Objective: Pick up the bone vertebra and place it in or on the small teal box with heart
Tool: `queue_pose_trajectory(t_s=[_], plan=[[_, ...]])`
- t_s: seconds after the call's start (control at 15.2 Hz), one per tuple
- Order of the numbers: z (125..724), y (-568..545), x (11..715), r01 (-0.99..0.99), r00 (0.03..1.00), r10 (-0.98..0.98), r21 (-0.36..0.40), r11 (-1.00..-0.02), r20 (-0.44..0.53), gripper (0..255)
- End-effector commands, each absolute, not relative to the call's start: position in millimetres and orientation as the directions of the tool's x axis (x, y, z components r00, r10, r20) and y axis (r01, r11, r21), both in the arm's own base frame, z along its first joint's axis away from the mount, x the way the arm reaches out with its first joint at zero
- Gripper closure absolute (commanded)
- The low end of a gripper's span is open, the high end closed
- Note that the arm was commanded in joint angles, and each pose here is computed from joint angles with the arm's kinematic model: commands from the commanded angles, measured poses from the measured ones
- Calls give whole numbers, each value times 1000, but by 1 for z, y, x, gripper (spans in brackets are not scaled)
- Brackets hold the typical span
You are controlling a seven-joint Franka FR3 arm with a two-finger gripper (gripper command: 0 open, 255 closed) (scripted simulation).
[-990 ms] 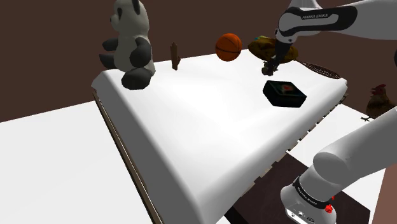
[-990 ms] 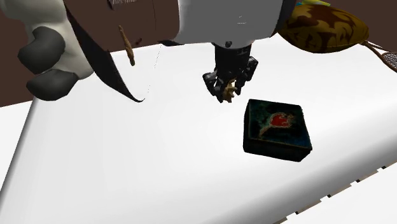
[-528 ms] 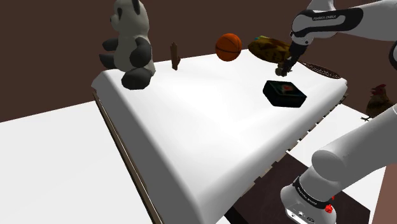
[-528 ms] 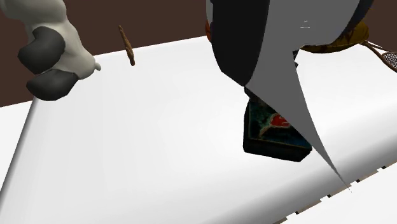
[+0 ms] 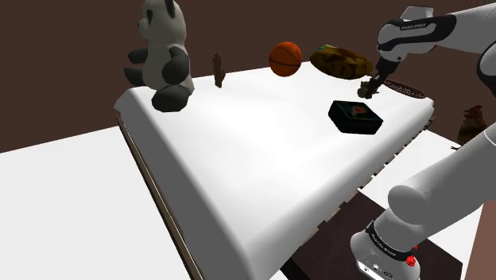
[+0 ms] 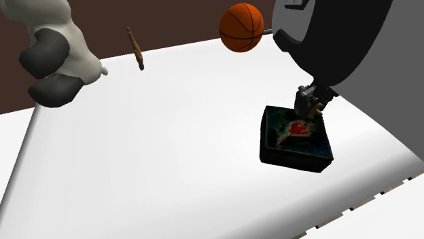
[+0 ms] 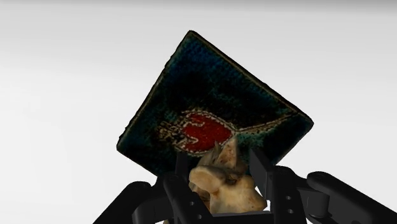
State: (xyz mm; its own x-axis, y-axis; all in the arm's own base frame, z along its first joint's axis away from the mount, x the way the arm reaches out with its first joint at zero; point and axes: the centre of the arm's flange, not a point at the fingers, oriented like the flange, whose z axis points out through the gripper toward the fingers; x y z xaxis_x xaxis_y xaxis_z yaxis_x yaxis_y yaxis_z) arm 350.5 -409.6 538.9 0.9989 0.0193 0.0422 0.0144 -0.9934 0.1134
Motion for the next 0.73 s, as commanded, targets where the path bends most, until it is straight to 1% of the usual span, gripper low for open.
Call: queue_pose_trajectory(t_s=[0.0, 0.53, 0.66], plan=[[529, -411, 349, 15, 999, 20, 114, -993, 42, 255], [487, -411, 349, 15, 999, 20, 114, -993, 42, 255], [487, -411, 349, 15, 999, 20, 114, -993, 42, 255]])
